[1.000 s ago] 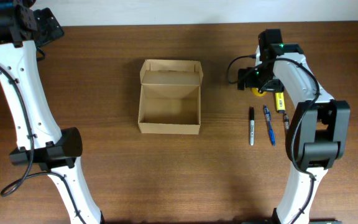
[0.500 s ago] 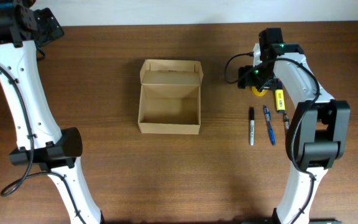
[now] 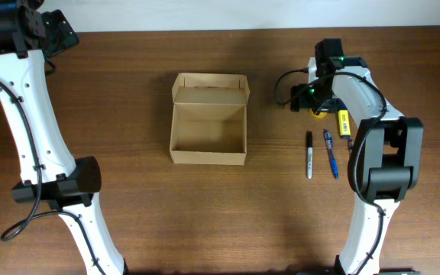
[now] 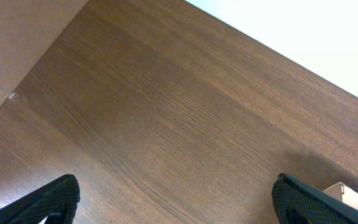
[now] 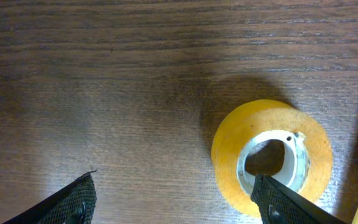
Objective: Pack container
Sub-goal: 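Carry the tape roll into the box and release it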
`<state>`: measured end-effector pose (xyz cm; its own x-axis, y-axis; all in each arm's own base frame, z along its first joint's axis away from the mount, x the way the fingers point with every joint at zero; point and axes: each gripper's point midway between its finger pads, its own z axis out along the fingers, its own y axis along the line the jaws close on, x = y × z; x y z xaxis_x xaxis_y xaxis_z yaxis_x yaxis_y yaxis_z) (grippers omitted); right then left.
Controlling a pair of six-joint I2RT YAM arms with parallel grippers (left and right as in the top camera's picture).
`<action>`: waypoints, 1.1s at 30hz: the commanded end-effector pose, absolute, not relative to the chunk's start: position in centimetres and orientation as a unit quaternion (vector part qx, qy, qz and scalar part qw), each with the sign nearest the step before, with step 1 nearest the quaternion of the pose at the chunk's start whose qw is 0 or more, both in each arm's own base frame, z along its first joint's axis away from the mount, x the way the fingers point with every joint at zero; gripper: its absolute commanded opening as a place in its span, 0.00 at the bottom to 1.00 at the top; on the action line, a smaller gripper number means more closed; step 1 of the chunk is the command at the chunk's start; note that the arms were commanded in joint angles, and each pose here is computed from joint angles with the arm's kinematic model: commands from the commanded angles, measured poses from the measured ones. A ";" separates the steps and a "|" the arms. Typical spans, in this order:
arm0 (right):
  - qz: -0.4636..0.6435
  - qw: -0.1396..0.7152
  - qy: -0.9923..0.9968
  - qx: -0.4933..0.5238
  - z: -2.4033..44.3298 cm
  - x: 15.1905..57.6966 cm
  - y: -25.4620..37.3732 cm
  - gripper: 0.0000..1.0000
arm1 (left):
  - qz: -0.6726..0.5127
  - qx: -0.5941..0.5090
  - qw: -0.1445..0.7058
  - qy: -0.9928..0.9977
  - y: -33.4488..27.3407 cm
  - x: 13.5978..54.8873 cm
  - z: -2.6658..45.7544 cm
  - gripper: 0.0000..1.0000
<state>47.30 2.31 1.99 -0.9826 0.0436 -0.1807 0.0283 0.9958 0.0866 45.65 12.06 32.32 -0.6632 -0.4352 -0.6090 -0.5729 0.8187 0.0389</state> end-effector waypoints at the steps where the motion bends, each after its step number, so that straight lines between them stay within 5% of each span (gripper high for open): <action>1: 0.036 0.080 0.996 0.002 0.5 47.4 2.4 0.82 | 0.118 -0.277 0.318 0.899 12.3 44.9 33.9 1.00; 13: 0.032 0.085 0.996 -0.010 0.2 47.7 2.0 0.81 | 0.118 -0.277 0.318 0.899 12.3 44.9 33.9 1.00; 14: 0.033 0.083 0.996 -0.009 0.2 47.6 2.0 0.77 | 0.118 -0.277 0.318 0.899 12.3 44.9 33.9 1.00; 16: 0.033 0.076 0.997 -0.008 0.1 47.3 2.0 0.52 | 0.118 -0.277 0.318 0.899 12.3 44.9 33.9 1.00; 17: 0.032 0.069 0.997 -0.008 0.1 46.9 2.0 0.30 | 0.118 -0.277 0.318 0.899 12.3 44.9 33.9 1.00; 20: 0.032 0.058 0.998 -0.008 0.0 46.4 2.0 0.09 | 0.118 -0.277 0.318 0.899 12.3 44.9 33.9 1.00; 28: 0.053 0.025 0.998 0.002 0.7 44.8 2.7 0.04 | 0.118 -0.277 0.318 0.899 12.3 44.9 33.9 1.00; 33: 0.066 0.065 0.996 -0.013 6.4 45.9 4.2 0.04 | 0.118 -0.277 0.318 0.899 12.3 44.9 33.9 1.00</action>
